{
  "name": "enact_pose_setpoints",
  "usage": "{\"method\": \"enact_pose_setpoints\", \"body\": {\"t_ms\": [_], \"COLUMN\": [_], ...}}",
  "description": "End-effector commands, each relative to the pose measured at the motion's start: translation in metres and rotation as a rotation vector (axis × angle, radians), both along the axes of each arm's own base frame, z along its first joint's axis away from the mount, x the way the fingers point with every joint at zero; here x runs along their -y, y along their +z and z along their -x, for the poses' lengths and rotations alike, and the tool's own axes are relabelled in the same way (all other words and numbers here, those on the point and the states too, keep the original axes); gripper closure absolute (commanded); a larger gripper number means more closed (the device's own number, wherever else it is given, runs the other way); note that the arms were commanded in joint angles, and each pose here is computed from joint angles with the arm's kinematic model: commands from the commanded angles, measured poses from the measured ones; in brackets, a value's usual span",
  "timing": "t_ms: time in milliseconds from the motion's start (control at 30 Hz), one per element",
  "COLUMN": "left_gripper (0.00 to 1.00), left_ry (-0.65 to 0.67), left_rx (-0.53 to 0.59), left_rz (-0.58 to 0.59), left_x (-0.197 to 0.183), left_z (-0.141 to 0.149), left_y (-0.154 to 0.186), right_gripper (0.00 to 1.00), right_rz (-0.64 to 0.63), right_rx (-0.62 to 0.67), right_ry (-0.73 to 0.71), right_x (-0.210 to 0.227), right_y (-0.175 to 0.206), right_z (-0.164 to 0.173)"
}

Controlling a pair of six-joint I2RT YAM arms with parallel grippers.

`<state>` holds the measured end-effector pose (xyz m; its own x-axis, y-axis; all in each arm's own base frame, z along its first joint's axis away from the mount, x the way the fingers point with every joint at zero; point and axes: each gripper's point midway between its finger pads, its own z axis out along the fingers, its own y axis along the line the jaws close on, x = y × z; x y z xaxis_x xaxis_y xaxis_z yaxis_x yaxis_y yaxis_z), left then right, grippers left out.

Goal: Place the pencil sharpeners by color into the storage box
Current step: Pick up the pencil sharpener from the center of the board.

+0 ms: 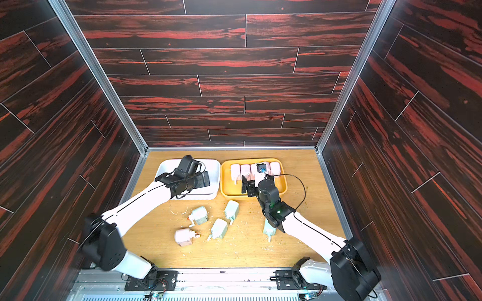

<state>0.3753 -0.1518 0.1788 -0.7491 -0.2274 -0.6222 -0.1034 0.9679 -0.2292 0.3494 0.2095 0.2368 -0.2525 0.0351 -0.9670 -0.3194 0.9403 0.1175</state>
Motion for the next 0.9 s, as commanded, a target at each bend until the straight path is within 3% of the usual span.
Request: {"method": "enact_pose_setpoints", "body": {"t_ms": [0,200,500,733,867], "left_gripper": [0.0,0.0,0.0,0.0,0.0], "left_ry": [0.109,0.229,0.442,0.576,0.642], "left_rx": [0.016,-0.048,-0.068,-0.2,-0.238], "left_rz": [-0.033,-0.113,0.017,0.008,0.005], "left_x": [-0.035,-0.08,-0.114,-0.141,-0.152], "left_z": [0.03,0.084,0.131,0.173,0.187], "left_y": [0.003,-0.006,-0.024,-0.056,-0.076], "right_gripper": [0.02,0.02,0.02,0.02,0.02], "right_rz": [-0.018,0.001,0.01,0.095,0.133], "right_rx": [-0.009,0.008,-0.002,0.048,0.062], "right_ry": [0.081,0.204,0.271,0.64,0.753], "right_x": [-0.008,-0.019,-0.028,-0.07,-0.089], "right_y": [-0.002,-0.008,-0.01,-0.015,-0.018], "right_z": [0.012,0.03,0.037,0.081,0.101]}}
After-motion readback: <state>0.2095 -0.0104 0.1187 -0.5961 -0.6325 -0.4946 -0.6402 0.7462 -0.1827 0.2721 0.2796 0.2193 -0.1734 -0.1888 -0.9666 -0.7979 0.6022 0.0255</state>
